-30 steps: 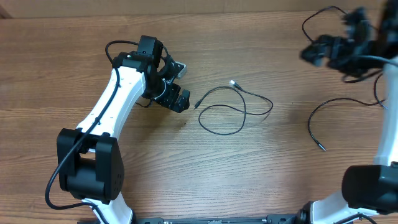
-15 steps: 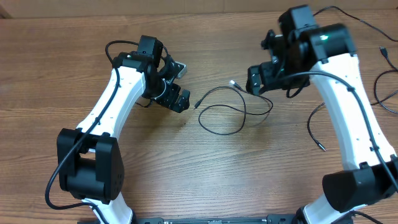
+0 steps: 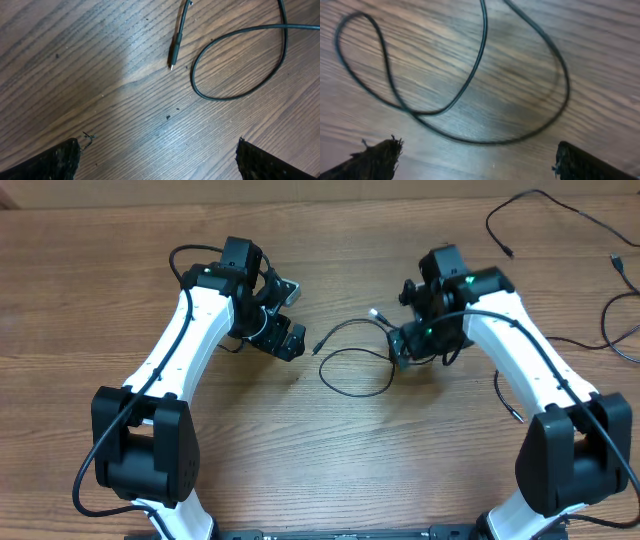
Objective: Untangle cables
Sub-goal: 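Move the right gripper left onto the cable loop at center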
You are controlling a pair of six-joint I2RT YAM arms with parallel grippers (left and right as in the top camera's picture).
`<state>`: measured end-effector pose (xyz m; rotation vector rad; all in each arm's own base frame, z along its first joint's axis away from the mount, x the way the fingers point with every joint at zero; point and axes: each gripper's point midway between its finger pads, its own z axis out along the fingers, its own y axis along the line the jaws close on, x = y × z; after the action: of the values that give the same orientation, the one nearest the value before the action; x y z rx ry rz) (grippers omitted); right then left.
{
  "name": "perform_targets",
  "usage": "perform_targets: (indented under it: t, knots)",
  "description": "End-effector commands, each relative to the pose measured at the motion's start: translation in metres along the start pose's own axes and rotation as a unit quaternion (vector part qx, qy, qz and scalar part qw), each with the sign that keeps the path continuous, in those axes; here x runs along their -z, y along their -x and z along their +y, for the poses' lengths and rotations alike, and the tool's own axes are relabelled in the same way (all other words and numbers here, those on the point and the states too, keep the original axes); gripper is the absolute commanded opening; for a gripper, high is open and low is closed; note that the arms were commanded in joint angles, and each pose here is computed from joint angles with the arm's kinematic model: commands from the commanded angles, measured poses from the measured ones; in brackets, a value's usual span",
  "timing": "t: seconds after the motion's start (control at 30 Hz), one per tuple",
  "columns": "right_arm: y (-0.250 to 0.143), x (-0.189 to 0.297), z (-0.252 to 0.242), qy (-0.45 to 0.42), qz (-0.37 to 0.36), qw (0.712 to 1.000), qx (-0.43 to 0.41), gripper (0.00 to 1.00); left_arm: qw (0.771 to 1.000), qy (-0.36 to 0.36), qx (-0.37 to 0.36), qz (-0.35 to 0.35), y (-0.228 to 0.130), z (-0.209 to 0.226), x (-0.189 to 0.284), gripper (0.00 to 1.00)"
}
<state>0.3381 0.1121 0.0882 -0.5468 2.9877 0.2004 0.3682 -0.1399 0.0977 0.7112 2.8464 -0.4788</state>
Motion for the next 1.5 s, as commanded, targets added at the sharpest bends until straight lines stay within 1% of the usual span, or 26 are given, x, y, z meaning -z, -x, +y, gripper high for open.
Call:
perform_targets:
  t: [0.0, 0.17, 0.37, 0.4, 0.47, 0.53, 0.67, 0.7, 0.83, 0.97, 1.1, 1.27, 1.3, 1.33, 1.37, 1.47]
  knots:
    - [-0.008, -0.018, 0.007, 0.008, 0.003, 0.999, 0.049, 1.00, 1.000, -0.003, -0.003, 0.006, 0.000, -0.004, -0.005, 1.00]
    - [-0.001, -0.033, 0.008, 0.005, -0.022, 0.997, 0.078, 1.00, 1.000, -0.003, -0.003, 0.006, 0.000, -0.004, -0.005, 1.00]
    - [0.017, -0.033, 0.007, -0.002, -0.059, 0.991, 0.123, 0.98, 1.000, -0.003, -0.003, 0.006, 0.000, -0.004, -0.005, 0.99]
    - [0.019, -0.033, 0.007, -0.004, -0.065, 0.989, 0.137, 0.97, 1.000, -0.003, -0.003, 0.006, 0.000, -0.004, -0.005, 1.00]
    - [0.024, -0.032, 0.007, -0.008, -0.074, 0.983, 0.166, 0.92, 1.000, -0.003, -0.003, 0.006, 0.000, -0.004, -0.005, 1.00]
    - [0.028, -0.032, 0.007, -0.012, -0.081, 0.978, 0.192, 0.90, 1.000, -0.003, -0.003, 0.006, 0.000, -0.004, -0.005, 0.99]
    - [0.026, -0.033, 0.007, -0.013, -0.079, 0.972, 0.221, 0.90, 1.000, -0.003, -0.003, 0.006, 0.000, -0.004, -0.005, 0.99]
    - [0.024, -0.034, 0.008, -0.011, -0.075, 0.970, 0.230, 0.89, 1.000, -0.003, -0.003, 0.006, 0.000, -0.004, -0.005, 1.00]
    - [0.022, -0.036, 0.017, 0.007, -0.075, 0.969, 0.237, 0.86, 1.000, -0.003, -0.003, 0.006, 0.000, -0.004, -0.005, 1.00]
    - [0.016, -0.045, 0.029, 0.029, -0.078, 0.964, 0.254, 0.85, 1.000, -0.003, -0.003, 0.006, 0.000, -0.004, -0.005, 0.99]
    - [0.014, -0.051, 0.041, 0.032, -0.077, 0.959, 0.270, 0.82, 1.000, -0.003, -0.003, 0.006, 0.000, -0.004, -0.005, 1.00]
    - [0.020, -0.051, 0.062, 0.033, -0.091, 0.950, 0.297, 0.82, 1.000, -0.003, -0.003, 0.006, 0.000, -0.004, -0.005, 1.00]
    - [0.021, -0.051, 0.066, 0.034, -0.095, 0.948, 0.303, 0.79, 1.000, -0.003, -0.003, 0.006, 0.000, -0.004, -0.005, 0.99]
    - [0.023, -0.051, 0.072, 0.034, -0.100, 0.945, 0.309, 0.74, 1.000, -0.003, -0.003, 0.006, 0.000, -0.004, -0.005, 0.99]
    - [0.025, -0.051, 0.074, 0.034, -0.103, 0.943, 0.313, 0.72, 1.000, -0.003, -0.003, 0.006, 0.000, -0.004, -0.005, 0.99]
    - [0.026, -0.051, 0.078, 0.035, -0.107, 0.943, 0.314, 0.63, 1.000, -0.003, -0.003, 0.006, 0.000, -0.004, -0.005, 1.00]
